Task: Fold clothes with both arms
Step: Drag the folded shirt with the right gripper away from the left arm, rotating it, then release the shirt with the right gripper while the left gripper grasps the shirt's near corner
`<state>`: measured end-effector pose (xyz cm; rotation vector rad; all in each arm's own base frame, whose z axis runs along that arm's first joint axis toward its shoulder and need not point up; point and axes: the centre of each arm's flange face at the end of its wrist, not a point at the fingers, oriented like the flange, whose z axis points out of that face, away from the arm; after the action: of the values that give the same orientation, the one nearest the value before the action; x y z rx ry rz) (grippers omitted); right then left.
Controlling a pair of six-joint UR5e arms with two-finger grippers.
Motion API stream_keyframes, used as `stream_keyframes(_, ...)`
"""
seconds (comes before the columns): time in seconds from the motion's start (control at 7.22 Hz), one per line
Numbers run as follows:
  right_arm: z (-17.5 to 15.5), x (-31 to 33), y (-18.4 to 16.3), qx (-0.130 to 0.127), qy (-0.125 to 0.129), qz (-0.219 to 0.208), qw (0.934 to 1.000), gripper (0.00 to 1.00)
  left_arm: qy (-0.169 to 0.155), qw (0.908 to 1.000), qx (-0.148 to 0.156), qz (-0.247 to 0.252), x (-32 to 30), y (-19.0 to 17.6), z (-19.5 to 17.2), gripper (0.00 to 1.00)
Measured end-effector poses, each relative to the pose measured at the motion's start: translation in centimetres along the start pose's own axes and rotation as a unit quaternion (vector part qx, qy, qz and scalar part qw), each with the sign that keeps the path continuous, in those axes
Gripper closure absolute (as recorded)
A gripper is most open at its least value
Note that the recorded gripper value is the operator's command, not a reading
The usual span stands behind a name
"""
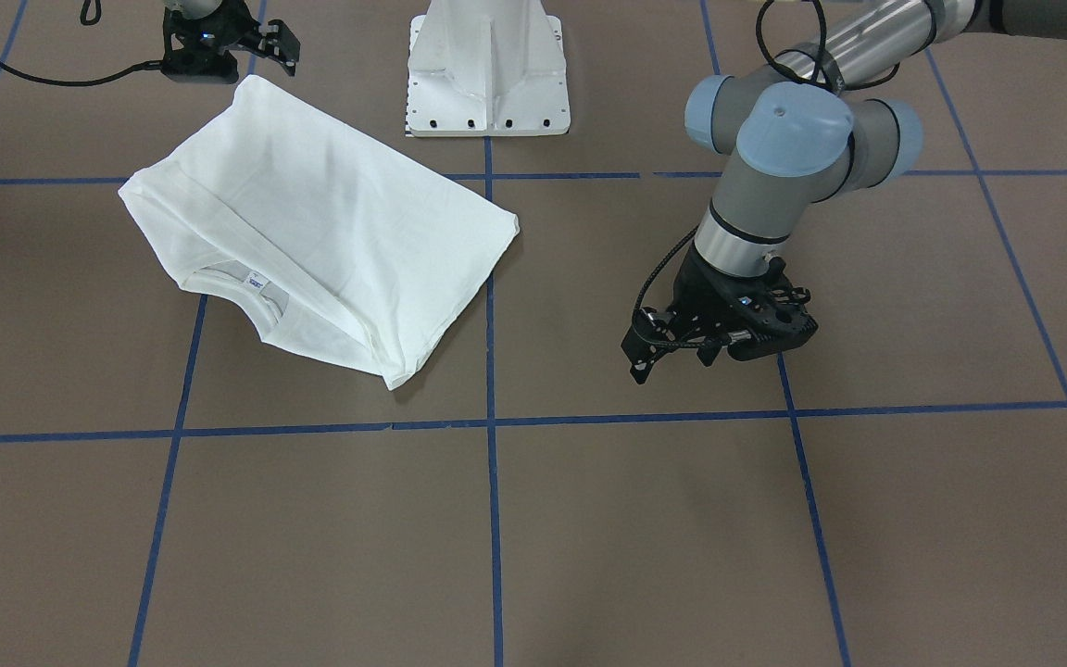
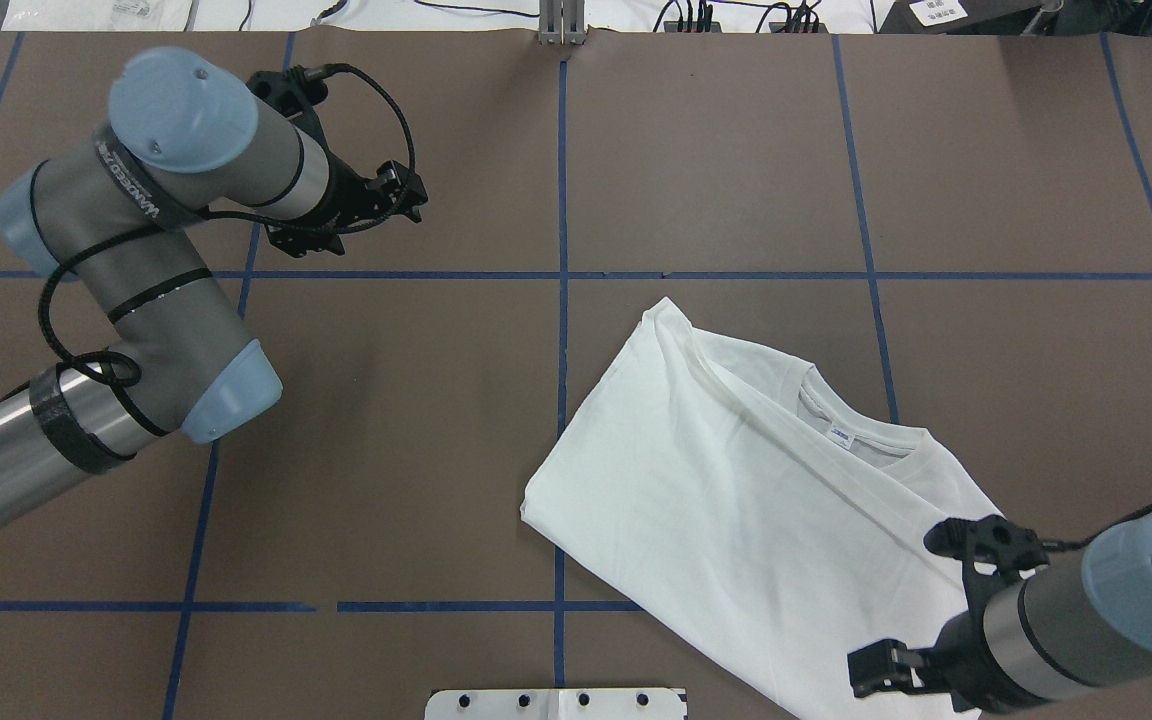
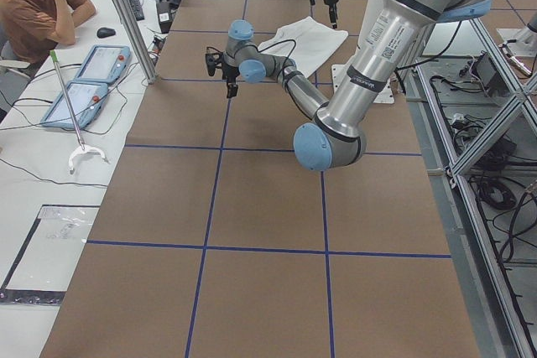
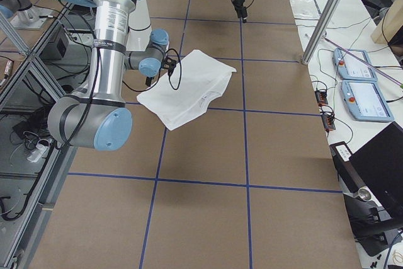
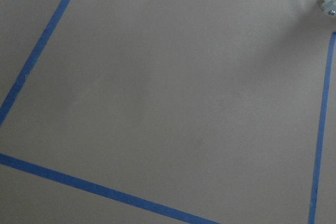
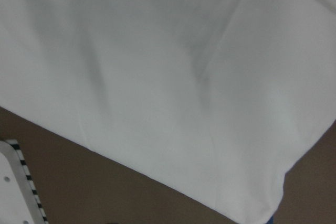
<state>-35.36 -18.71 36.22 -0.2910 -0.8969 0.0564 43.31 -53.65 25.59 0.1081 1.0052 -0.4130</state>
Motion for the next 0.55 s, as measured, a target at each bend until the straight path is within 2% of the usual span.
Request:
stream_keyframes(0.14,-2.1,-1.7,-4.1,0.043,-0.032,0.014,0.9985,0.0,0.004,0.9996,-0.025,-0.011,0.9,3.2,0.8,0.01)
stream_keyframes(0.28,-4.8,-2.7,-8.1,0.085,-0.06,0.034,0.994,0.0,0.012,0.9983,-0.05,-0.027,2.1,7.2,1.1,0.01)
stream_keyframes(0.55,-9.8,-3.6,-14.1,0.151,-0.098,0.067,0.9813,0.0,0.02,0.9928,-0.105,-0.052,3.8,15.8,1.5,0.01)
